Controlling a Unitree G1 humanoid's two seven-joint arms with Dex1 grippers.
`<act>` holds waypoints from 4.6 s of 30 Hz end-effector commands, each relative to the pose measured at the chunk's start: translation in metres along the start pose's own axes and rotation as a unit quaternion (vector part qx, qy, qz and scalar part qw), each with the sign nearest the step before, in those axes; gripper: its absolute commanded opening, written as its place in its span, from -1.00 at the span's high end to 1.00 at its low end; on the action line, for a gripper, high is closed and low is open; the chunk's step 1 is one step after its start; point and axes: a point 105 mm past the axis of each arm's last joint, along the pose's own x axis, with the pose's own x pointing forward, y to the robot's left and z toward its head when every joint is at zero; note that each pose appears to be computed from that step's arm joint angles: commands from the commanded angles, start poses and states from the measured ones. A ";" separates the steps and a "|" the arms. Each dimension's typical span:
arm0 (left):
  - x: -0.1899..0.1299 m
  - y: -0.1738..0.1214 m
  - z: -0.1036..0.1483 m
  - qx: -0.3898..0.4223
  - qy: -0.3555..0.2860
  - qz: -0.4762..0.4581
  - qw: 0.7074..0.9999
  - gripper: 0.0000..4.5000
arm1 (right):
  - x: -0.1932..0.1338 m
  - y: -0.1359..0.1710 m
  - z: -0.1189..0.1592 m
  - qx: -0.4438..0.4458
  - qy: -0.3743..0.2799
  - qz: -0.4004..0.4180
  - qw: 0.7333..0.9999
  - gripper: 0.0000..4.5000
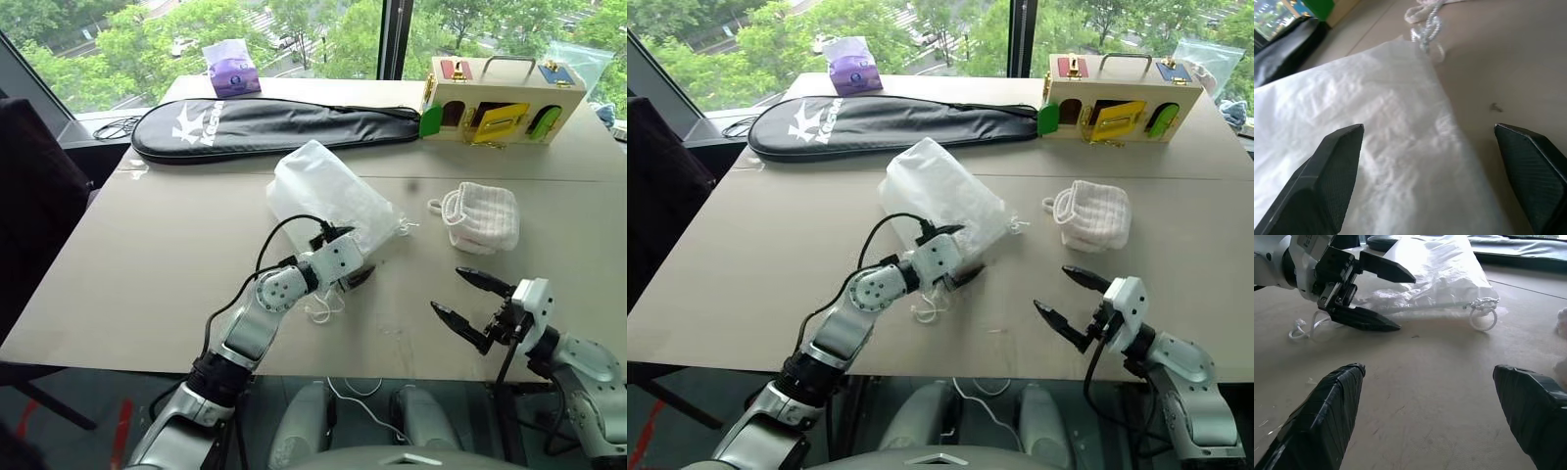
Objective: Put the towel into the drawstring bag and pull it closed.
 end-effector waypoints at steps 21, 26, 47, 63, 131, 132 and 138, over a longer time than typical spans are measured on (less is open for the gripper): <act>-0.033 0.023 -0.027 0.150 0.045 0.172 0.973 -0.96 | -0.011 0.002 0.022 -0.016 0.001 0.005 1.000 -0.99; -0.030 0.023 -0.038 0.113 0.069 0.157 0.979 -0.96 | -0.009 0.001 0.022 -0.018 -0.003 0.004 1.000 -0.99; -0.017 0.045 -0.051 0.093 0.104 0.168 0.976 -0.59 | -0.008 -0.006 0.016 -0.027 -0.012 -0.019 0.999 -1.00; -0.015 0.069 -0.028 0.128 0.061 0.200 0.970 0.98 | -0.006 -0.010 0.026 -0.042 -0.032 -0.034 0.998 -1.00; 0.000 0.144 0.036 -0.174 -0.023 0.067 0.982 1.00 | 0.087 -0.055 0.095 0.346 -0.063 0.021 0.936 0.98; 0.000 0.144 0.036 -0.176 -0.025 0.064 0.982 1.00 | 0.084 -0.049 0.099 0.340 -0.063 0.035 0.938 0.98; 0.006 0.135 0.040 -0.189 -0.035 0.032 0.981 1.00 | 0.052 0.006 0.103 0.340 -0.050 0.157 0.926 0.98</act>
